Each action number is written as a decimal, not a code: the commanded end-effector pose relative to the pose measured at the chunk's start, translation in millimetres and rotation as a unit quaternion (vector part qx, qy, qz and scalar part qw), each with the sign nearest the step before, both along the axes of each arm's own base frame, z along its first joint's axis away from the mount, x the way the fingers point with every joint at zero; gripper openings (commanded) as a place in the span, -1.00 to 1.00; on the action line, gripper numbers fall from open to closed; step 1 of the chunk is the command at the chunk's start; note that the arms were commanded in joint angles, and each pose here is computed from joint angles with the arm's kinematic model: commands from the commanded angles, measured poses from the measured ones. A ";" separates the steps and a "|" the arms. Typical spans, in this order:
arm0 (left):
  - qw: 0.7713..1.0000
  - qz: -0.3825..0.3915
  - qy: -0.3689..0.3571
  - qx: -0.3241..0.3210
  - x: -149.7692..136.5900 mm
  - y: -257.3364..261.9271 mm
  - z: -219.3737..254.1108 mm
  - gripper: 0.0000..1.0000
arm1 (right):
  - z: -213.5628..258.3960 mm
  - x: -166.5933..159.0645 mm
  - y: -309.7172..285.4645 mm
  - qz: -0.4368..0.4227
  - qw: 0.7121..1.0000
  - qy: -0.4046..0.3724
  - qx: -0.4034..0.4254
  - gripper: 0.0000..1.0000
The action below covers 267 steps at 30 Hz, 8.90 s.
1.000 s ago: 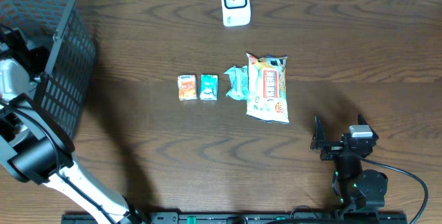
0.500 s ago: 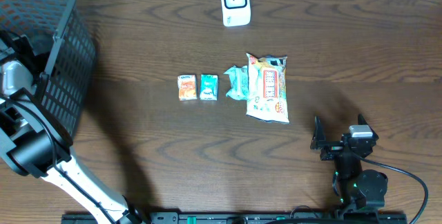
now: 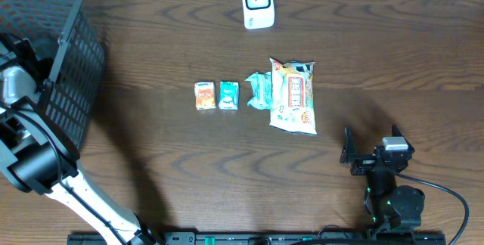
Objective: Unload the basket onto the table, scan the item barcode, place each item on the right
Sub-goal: 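Grasp the green Zam-Buk tin with the left gripper and lift it, then carry the Zam-Buk tin toward the scanner, presenting its label, then lower the tin onto the table left of the Kleenex pack and release, then retract the left gripper to rest and raise the right arm, then move the right gripper over the snack packet toward the green wet-wipe packet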
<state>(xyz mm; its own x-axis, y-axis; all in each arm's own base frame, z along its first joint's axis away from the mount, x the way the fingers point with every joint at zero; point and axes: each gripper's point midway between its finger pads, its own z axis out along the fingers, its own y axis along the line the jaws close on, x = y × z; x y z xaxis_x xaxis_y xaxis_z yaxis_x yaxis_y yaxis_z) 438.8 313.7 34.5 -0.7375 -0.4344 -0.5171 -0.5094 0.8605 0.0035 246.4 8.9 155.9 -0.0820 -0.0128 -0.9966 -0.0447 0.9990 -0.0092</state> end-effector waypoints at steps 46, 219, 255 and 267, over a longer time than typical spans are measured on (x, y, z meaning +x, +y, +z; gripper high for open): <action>0.902 -0.270 -0.302 -0.152 -7.0 -316.3 332.5 0.05 | -1.5 -0.1 0.4 0.000 1.000 0.001 0.001 0.99; 0.979 -0.093 -0.149 -0.103 -258.2 -325.6 145.7 0.95 | 66.3 -27.9 80.3 0.249 0.915 -0.037 0.315 0.98; 0.979 -0.094 -0.149 -0.103 -258.2 -325.7 145.7 0.95 | 214.3 -12.0 77.4 0.231 0.969 -0.062 0.062 0.99; 0.979 -0.093 -0.149 -0.103 -258.2 -325.6 145.7 0.95 | 151.4 50.6 85.5 0.238 0.955 0.157 0.087 0.99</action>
<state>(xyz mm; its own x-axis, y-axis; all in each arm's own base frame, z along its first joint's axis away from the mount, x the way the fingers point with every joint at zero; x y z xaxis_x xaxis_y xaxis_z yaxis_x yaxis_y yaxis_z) 180.6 -12.8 178.6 -0.6515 -0.4207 -0.6314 -0.2935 0.9071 -0.3016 290.6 85.0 310.8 -0.3800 0.0690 -0.9224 -0.4201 0.8755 0.2386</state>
